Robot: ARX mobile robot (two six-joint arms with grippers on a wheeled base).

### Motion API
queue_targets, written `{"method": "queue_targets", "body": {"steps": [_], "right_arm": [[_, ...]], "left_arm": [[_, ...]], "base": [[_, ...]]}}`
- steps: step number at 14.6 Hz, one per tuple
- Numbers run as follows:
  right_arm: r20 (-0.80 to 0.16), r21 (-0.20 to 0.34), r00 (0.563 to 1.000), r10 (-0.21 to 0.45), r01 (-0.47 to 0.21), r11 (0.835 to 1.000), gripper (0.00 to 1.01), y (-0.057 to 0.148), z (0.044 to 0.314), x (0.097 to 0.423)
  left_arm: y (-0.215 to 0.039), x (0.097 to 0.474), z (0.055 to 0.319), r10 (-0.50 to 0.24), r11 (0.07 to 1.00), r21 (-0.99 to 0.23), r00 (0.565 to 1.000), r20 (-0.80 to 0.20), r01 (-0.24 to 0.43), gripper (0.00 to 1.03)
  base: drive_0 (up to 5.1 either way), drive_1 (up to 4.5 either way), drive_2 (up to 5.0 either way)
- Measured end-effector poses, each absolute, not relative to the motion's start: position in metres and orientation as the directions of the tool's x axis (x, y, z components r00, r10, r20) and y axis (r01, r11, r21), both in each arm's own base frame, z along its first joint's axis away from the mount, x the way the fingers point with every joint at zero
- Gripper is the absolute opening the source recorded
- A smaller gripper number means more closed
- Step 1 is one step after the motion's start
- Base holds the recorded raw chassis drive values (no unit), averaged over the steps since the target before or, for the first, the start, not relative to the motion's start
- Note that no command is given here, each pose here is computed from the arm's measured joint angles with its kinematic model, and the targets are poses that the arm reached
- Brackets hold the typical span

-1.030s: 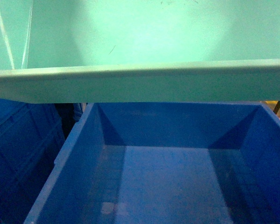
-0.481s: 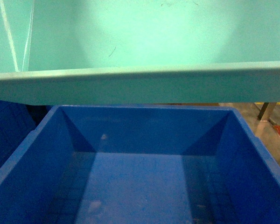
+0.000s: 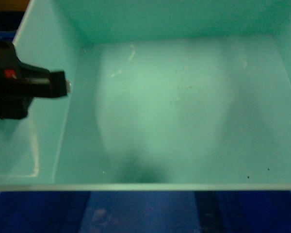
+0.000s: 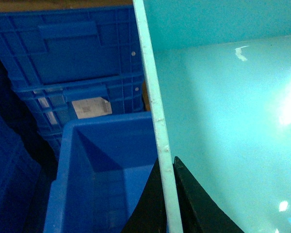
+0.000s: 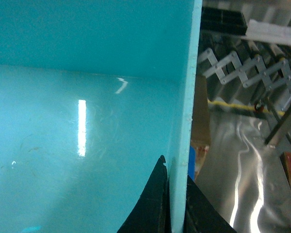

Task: Stack blue boxes stably on right

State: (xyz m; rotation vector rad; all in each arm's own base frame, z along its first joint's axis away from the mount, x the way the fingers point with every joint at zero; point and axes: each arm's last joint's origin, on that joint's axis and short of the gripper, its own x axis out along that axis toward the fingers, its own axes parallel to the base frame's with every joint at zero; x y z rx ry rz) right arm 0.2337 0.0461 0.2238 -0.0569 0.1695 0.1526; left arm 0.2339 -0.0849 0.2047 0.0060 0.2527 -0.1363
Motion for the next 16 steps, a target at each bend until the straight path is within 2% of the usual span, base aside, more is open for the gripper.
{"method": "queue_targets", "body": {"steps": [3, 6, 11, 16], "right_arm": [[-0.342, -0.023, 0.931, 0.127, -0.143, 0.989, 0.02, 0.034, 0.185, 0.25], [-0.447, -0.013, 0.884, 0.138, -0.16, 0.987, 0.02, 0.036, 0.16, 0.259], [-0.487, -0.053, 0.863, 0.136, -0.185, 0.981, 0.02, 0.08, 0.146, 0.281], [-0.505, -0.06, 0.857, 0.105, -0.157, 0.986, 0.02, 0.079, 0.134, 0.285]], "left_arm": [[-0.105, 0.252, 0.176, -0.13, 0.988, 0.022, 0.911, -0.391, 0.151, 0.02], [-0.106, 0.263, 0.149, -0.094, 0.989, 0.052, 0.861, -0.501, 0.138, 0.02], [-0.072, 0.286, 0.129, -0.051, 0.992, 0.069, 0.834, -0.55, 0.106, 0.02], [-0.075, 0.3, 0.119, -0.058, 0.988, 0.083, 0.825, -0.562, 0.126, 0.02]], "base": [[0.0, 0.0, 0.0], [0.0, 0.0, 0.0], [0.0, 0.0, 0.0], [0.0, 0.0, 0.0]]}}
